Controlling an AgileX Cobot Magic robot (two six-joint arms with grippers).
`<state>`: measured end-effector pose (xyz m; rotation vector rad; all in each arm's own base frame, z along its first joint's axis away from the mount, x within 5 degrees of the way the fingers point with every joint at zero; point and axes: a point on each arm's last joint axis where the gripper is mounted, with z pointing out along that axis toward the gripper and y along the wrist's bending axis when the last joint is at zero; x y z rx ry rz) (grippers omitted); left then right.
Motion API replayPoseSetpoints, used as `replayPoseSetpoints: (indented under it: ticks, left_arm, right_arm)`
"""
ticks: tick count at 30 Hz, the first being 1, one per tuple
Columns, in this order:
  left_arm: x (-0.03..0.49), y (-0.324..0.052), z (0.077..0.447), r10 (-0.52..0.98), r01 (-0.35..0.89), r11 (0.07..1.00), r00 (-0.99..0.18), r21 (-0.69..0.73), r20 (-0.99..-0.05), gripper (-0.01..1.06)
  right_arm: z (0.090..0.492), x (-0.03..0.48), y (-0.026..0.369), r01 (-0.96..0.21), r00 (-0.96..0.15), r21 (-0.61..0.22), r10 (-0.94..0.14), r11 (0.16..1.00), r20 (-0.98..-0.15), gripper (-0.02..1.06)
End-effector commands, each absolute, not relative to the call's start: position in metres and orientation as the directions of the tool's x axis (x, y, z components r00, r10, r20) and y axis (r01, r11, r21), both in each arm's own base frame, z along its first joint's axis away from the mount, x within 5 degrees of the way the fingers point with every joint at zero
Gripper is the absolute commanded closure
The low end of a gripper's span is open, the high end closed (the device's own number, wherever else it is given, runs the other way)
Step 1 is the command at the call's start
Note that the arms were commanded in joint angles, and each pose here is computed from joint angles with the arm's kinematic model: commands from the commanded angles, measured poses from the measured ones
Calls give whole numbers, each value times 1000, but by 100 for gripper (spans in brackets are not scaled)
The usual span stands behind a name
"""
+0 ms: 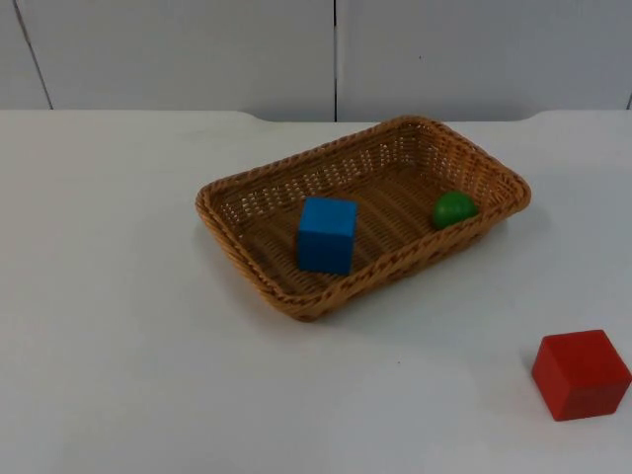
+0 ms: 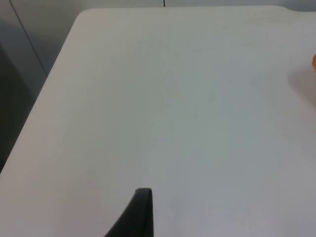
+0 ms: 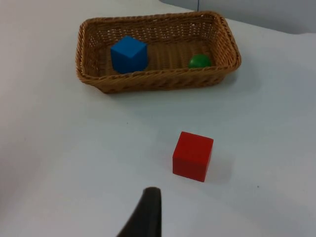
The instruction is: Place all geometric objects except the red cube into the basket.
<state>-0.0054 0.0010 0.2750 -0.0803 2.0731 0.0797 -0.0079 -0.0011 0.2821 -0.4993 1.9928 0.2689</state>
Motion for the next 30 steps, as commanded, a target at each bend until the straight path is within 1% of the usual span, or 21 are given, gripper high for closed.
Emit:
replayPoseSetpoints:
  ticks: [1, 5, 6, 7, 9, 10, 11, 30]
  left_arm:
    - [-5, 1, 275, -28, -95, 995, -472, 19, -881, 0]
    - [-5, 1, 275, -28, -95, 995, -472, 19, -881, 0]
    - [-5, 1, 275, -28, -95, 995, -472, 19, -881, 0]
    - [-5, 1, 275, -28, -95, 995, -472, 19, -881, 0]
    - [-5, 1, 275, -28, -95, 995, -472, 19, -881, 0]
    - [-5, 1, 275, -28, -95, 995, -472, 19, -881, 0]
    - [-5, 1, 275, -28, -95, 995, -472, 19, -881, 0]
    - [-5, 1, 275, -30, -92, 996, -472, 16, -881, 0]
  right_arm:
    - [281, -8, -1, -454, -394, -29, -230, 891, -890, 19]
    - [281, -8, -1, -454, -394, -29, -230, 890, -890, 19]
    - [281, -8, -1, -454, -394, -29, -230, 890, -890, 17]
    - [281, -8, -1, -454, -394, -29, -230, 890, -890, 17]
    - [281, -8, -1, -454, -394, -29, -230, 890, -890, 8]
    - [281, -8, -1, -454, -394, -29, -230, 890, -890, 1]
    - [281, -8, -1, -454, -394, -29, -230, 890, -890, -1]
    - [281, -8, -1, -448, -396, -27, -226, 894, -890, -1]
